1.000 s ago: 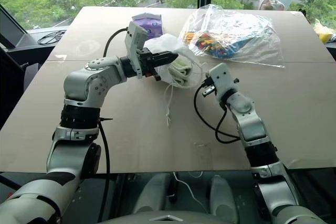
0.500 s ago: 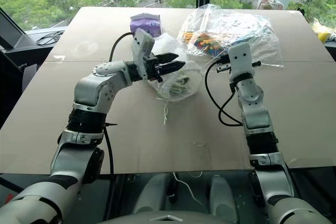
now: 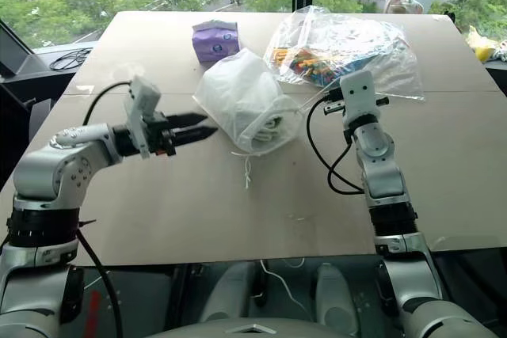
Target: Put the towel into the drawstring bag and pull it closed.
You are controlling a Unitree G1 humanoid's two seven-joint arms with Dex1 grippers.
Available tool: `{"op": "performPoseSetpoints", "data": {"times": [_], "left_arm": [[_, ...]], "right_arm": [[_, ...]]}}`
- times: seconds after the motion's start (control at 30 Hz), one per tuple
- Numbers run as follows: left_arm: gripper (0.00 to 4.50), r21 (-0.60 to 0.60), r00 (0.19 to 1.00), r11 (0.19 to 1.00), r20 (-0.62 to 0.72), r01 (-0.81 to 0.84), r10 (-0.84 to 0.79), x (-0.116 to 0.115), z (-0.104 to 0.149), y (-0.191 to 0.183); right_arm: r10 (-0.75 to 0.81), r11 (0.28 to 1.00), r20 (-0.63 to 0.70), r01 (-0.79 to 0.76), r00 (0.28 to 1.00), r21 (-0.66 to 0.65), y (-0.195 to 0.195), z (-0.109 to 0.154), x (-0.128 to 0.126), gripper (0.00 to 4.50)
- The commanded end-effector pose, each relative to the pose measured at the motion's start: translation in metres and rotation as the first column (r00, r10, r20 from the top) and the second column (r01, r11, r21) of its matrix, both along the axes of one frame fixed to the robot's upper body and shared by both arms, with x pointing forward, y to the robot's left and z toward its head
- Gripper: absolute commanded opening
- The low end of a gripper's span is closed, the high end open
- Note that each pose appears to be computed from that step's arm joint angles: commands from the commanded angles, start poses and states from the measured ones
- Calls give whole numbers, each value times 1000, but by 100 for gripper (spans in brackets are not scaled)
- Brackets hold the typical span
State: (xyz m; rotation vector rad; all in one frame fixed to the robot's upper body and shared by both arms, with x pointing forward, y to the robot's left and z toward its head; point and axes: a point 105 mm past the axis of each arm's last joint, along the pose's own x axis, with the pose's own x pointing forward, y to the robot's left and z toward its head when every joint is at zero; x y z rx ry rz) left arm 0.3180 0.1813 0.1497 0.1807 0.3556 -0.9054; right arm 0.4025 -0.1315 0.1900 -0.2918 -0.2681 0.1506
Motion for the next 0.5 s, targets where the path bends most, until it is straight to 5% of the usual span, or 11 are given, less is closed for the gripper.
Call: {"op": "performPoseSetpoints", "data": {"times": [0.03,0.23,0.37,0.5], "left_arm": [[256,139,996,988,52,61,-69,-5,-14,-12],[256,206,995,976,56,69,-82,3,-40,-22],[256,159,983,986,184,-52,22,27,-35,-26],[256,47,965,996,254,-80,65,27,-36,-39]], "right_arm": [[25,1000,53,-25,998,3,8,15,-2,0],[36,999,57,-36,998,-1,10,16,-3,0],[30,1000,57,-30,998,2,8,16,-4,0],[23,1000,50,-24,998,8,8,12,-7,0]]}}
